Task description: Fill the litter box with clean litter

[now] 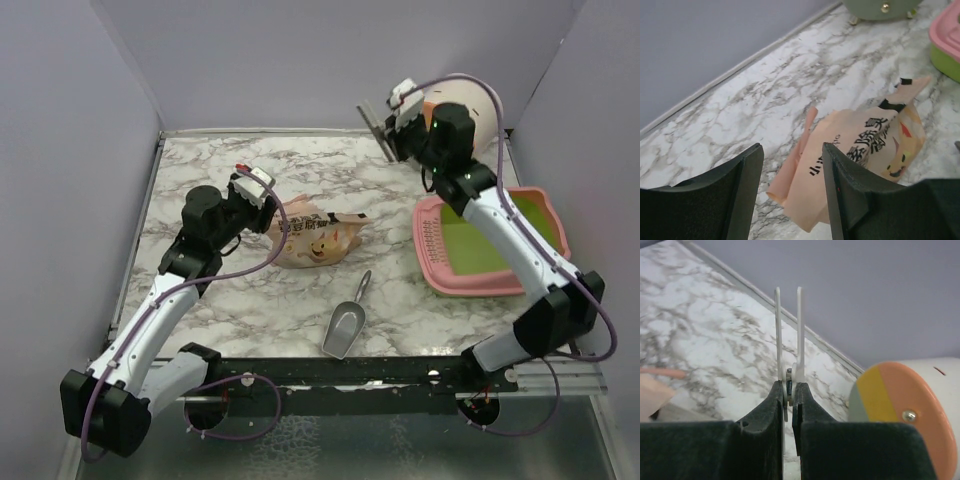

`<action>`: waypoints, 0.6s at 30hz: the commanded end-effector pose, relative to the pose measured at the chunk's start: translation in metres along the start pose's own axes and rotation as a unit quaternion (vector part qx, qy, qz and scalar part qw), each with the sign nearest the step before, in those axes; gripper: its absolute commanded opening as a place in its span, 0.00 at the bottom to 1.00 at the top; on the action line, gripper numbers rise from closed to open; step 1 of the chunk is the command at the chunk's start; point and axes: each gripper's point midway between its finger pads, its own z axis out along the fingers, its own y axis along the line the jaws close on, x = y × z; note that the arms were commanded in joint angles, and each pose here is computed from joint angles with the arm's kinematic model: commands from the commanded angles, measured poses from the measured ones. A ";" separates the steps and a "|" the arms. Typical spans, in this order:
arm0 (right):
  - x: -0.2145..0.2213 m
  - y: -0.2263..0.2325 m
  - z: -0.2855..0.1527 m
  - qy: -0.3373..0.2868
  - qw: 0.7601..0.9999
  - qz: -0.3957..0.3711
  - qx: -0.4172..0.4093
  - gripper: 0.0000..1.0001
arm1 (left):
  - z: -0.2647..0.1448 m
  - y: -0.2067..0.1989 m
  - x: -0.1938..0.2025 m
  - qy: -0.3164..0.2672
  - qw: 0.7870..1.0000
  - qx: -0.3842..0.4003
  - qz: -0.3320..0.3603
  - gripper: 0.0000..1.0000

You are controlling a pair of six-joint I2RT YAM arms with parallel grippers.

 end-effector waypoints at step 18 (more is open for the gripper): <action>0.235 -0.035 0.133 0.306 0.927 0.205 0.066 0.02 | -0.020 0.092 0.012 0.007 0.964 -0.250 -0.086 0.54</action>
